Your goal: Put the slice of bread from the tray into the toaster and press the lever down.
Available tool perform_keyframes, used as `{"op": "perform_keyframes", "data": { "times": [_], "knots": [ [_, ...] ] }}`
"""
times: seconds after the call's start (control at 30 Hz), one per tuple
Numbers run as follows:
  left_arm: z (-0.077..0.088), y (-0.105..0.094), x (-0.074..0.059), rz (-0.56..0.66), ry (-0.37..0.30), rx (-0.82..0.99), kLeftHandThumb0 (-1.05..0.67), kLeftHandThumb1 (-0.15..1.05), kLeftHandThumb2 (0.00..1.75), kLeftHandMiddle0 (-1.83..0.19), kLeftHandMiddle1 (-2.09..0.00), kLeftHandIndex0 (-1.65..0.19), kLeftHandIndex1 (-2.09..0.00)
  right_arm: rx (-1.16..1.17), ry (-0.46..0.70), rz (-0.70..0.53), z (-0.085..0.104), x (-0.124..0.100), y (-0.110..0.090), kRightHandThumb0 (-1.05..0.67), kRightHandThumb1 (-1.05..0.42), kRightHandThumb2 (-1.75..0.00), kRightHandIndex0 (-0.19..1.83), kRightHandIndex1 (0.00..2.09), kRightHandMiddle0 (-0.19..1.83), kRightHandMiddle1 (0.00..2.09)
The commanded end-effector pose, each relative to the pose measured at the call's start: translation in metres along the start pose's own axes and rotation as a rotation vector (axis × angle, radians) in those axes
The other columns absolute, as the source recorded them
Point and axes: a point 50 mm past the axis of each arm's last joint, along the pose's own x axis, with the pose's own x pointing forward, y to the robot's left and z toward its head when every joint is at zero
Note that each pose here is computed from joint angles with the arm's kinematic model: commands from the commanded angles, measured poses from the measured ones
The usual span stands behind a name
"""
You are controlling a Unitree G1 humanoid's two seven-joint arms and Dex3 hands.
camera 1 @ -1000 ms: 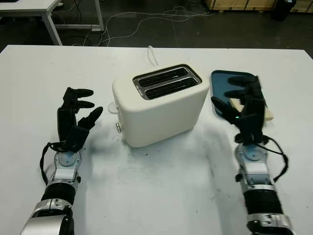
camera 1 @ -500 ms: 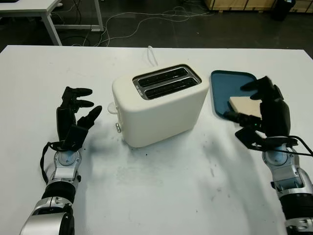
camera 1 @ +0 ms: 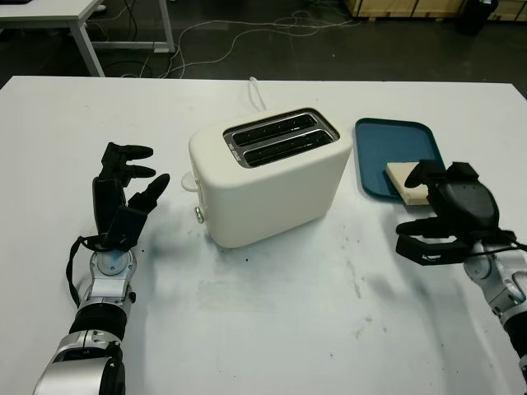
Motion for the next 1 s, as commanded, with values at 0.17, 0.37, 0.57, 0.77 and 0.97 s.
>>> {"op": "perform_keyframes", "data": {
  "times": [0.17, 0.37, 0.57, 0.77, 0.97],
  "knots": [
    [0.001, 0.002, 0.002, -0.001, 0.002, 0.001, -1.05, 0.92, 0.16, -0.37, -1.48, -0.25, -1.4, -0.123, 0.101, -0.057, -0.015, -0.003, 0.013, -0.82, -0.49, -0.19, 0.0, 1.75, 0.0, 1.75],
    [0.001, 0.002, 0.002, -0.004, 0.003, 0.01, -1.05, 0.92, 0.17, -0.36, -1.48, -0.24, -1.41, -0.147, 0.123, -0.123, -0.018, -0.003, 0.019, -0.84, -0.04, -1.59, 0.0, 1.75, 0.0, 1.65],
    [0.001, 0.003, 0.002, -0.008, 0.004, 0.016, -1.05, 0.92, 0.17, -0.36, -1.5, -0.23, -1.42, -0.148, 0.128, -0.072, -0.017, -0.001, 0.03, -1.0, -0.16, -1.7, 0.0, 1.75, 0.0, 1.49],
    [0.0, 0.003, 0.002, -0.006, 0.003, 0.014, -1.05, 0.92, 0.17, -0.34, -1.5, -0.22, -1.43, -0.133, 0.114, 0.013, -0.014, 0.002, 0.038, -1.05, -0.27, -1.59, 0.0, 1.75, 0.0, 1.74],
    [0.0, 0.003, 0.002, -0.008, 0.009, 0.012, -1.05, 0.92, 0.16, -0.34, -1.51, -0.22, -1.44, -0.129, 0.062, 0.027, -0.004, 0.004, 0.043, -1.05, -0.5, -1.46, 0.0, 1.75, 0.0, 1.75]
  ]
}}
